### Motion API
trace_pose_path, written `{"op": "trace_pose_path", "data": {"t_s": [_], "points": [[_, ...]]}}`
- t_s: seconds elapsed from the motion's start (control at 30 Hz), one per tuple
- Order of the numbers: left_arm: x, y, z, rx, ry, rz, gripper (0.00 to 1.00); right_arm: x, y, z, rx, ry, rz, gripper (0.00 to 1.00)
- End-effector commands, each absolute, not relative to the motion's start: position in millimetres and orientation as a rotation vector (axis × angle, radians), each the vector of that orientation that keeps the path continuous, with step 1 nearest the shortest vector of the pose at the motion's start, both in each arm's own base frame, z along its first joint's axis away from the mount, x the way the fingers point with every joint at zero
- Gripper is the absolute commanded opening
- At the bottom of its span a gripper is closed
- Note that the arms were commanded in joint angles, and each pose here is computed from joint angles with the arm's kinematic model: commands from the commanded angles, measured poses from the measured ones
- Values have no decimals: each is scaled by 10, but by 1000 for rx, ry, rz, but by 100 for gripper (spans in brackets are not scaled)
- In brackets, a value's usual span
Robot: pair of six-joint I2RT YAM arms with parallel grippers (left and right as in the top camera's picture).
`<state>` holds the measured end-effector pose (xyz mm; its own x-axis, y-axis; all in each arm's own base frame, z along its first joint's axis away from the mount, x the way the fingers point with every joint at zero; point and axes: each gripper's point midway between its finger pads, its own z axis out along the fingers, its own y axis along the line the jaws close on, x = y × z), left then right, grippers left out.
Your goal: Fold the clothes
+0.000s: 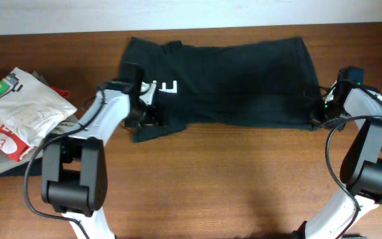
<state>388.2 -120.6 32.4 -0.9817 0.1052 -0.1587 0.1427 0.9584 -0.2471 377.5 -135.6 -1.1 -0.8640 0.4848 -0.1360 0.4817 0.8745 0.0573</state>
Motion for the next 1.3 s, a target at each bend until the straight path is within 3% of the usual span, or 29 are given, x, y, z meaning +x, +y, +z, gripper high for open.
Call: {"op": "trace_pose_path", "data": {"t_s": [0.0, 0.13, 0.2, 0.37, 0.53, 0.6, 0.83, 1.1, 1.27], "points": [[3796, -1266, 195, 314, 2977, -209, 89, 3513, -1300, -244, 776, 2999, 13, 4], [3739, -1474, 169, 396, 2958, -208, 89, 3506, -1297, -244, 776, 3002, 14, 4], [3829, -1557, 193, 411, 2909, -221, 77, 3505, -1296, -245, 776, 3003, 14, 4], [3800, -1659, -14, 446, 2917, -231, 62, 3506, -1296, -245, 777, 3002, 14, 4], [3828, -1939, -3, 528, 2849, -247, 62, 3505, -1296, -245, 776, 3003, 14, 4], [3908, -1785, -5, 537, 2806, 18, 62, 3504, -1295, -245, 777, 3002, 14, 4], [3887, -1893, 49, 614, 2721, 221, 62, 3507, -1296, -244, 777, 3002, 14, 4], [3986, -1963, 101, 603, 2660, 236, 61, 3507, -1296, -244, 777, 3002, 15, 4], [3883, -2094, -17, 657, 2685, 194, 50, 3507, -1296, -244, 777, 3002, 15, 4]]}}
